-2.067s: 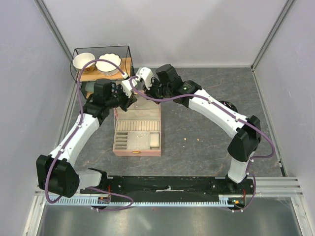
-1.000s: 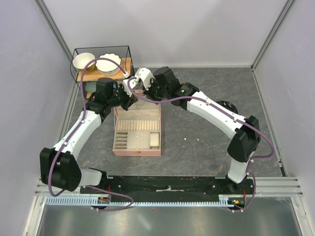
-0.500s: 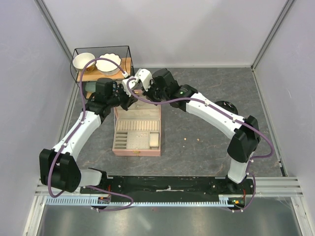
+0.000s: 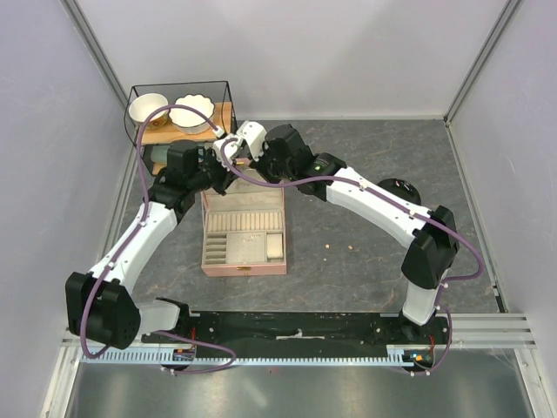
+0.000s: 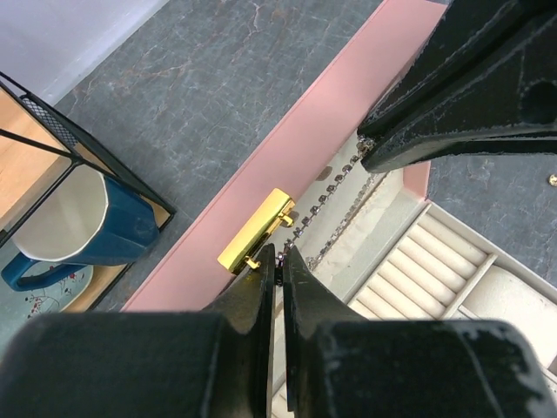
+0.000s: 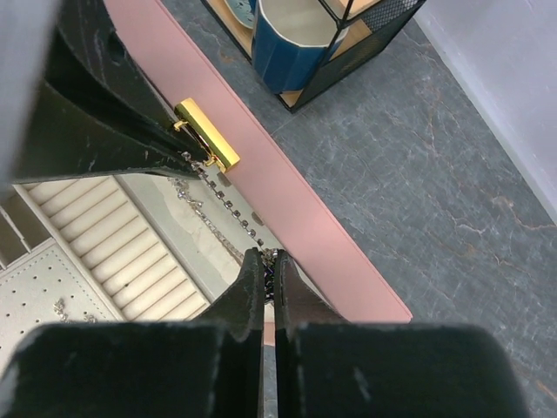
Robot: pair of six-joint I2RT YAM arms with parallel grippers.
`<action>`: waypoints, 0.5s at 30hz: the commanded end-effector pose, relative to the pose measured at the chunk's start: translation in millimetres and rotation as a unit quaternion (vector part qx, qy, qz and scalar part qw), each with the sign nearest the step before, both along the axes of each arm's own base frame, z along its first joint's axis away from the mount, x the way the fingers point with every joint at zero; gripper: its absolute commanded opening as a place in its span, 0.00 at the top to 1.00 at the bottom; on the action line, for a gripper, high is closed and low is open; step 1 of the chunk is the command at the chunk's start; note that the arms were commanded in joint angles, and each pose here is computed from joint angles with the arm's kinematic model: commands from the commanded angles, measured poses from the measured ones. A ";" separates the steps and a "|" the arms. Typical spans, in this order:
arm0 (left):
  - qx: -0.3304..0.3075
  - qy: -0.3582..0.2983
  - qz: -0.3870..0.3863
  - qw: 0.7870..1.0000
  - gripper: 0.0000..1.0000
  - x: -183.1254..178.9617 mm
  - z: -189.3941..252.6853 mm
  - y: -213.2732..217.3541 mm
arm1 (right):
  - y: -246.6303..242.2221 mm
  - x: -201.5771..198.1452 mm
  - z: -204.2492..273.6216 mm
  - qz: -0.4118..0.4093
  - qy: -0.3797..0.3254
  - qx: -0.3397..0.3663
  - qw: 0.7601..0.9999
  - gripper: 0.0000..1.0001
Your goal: Organize the mixed jewelry
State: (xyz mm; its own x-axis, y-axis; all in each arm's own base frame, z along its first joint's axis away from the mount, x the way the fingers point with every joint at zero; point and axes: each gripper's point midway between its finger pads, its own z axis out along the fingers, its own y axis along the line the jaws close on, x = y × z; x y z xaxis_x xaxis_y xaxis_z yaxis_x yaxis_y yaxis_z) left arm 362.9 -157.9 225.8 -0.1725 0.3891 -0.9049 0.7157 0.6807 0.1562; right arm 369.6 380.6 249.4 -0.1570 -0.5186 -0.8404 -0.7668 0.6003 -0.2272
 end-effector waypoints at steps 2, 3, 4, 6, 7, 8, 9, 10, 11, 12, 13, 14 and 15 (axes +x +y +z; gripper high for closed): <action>0.006 -0.037 0.060 0.997 0.98 12.7 18.1 13.9 | -30.7 18.6 10.6 -0.074 -0.033 -0.023 0.996 1.00; 0.007 -0.036 0.061 0.997 0.98 12.9 17.9 12.5 | -30.5 18.6 9.9 -0.076 -0.033 -0.024 0.996 1.00; 0.009 -0.035 0.065 0.997 0.98 13.2 16.4 12.7 | -31.1 18.9 10.0 -0.079 -0.032 -0.023 0.996 1.00; 0.012 -0.033 0.074 0.997 0.98 13.0 16.8 12.1 | -30.4 17.6 10.4 -0.083 -0.036 -0.026 0.996 1.00; 0.014 -0.031 0.078 0.996 0.98 13.6 15.5 12.1 | -31.3 18.3 11.3 -0.087 -0.037 -0.026 0.995 1.00; 0.018 -0.030 0.086 0.996 0.98 14.4 13.6 14.0 | -30.2 17.4 10.6 -0.088 -0.037 -0.027 0.995 1.00; 0.019 -0.030 0.086 0.996 0.98 13.7 13.4 11.9 | -30.9 17.3 10.3 -0.092 -0.039 -0.029 0.995 1.00; 0.022 -0.028 0.095 0.995 0.98 14.2 11.5 14.3 | -30.7 17.4 10.0 -0.095 -0.040 -0.030 0.994 1.00; 0.024 -0.027 0.097 0.995 0.98 14.5 9.8 13.9 | -29.6 15.9 11.2 -0.094 -0.041 -0.030 0.994 1.00; 0.024 -0.026 0.101 0.994 0.98 14.6 9.1 13.6 | -29.9 15.8 11.2 -0.097 -0.043 -0.031 0.994 1.00; 0.025 -0.025 0.105 0.994 0.98 15.0 9.4 14.4 | -29.8 15.2 11.7 -0.098 -0.045 -0.032 0.994 1.00; 0.026 -0.026 0.111 0.993 0.98 15.7 9.6 15.5 | -27.9 12.9 9.4 -0.096 -0.043 -0.034 0.994 1.00; 0.023 -0.023 0.115 0.993 0.98 15.3 8.8 15.0 | -29.0 13.2 11.5 -0.100 -0.046 -0.033 0.993 1.00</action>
State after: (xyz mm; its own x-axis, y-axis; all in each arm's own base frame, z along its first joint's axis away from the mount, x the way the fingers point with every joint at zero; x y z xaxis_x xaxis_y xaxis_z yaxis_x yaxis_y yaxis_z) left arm 365.0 -163.3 223.6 -0.2018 0.4057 -0.8915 0.6556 0.7322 0.1848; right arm 374.4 374.5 250.9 -0.2086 -0.4891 -0.8470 -0.6906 0.6869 -0.2266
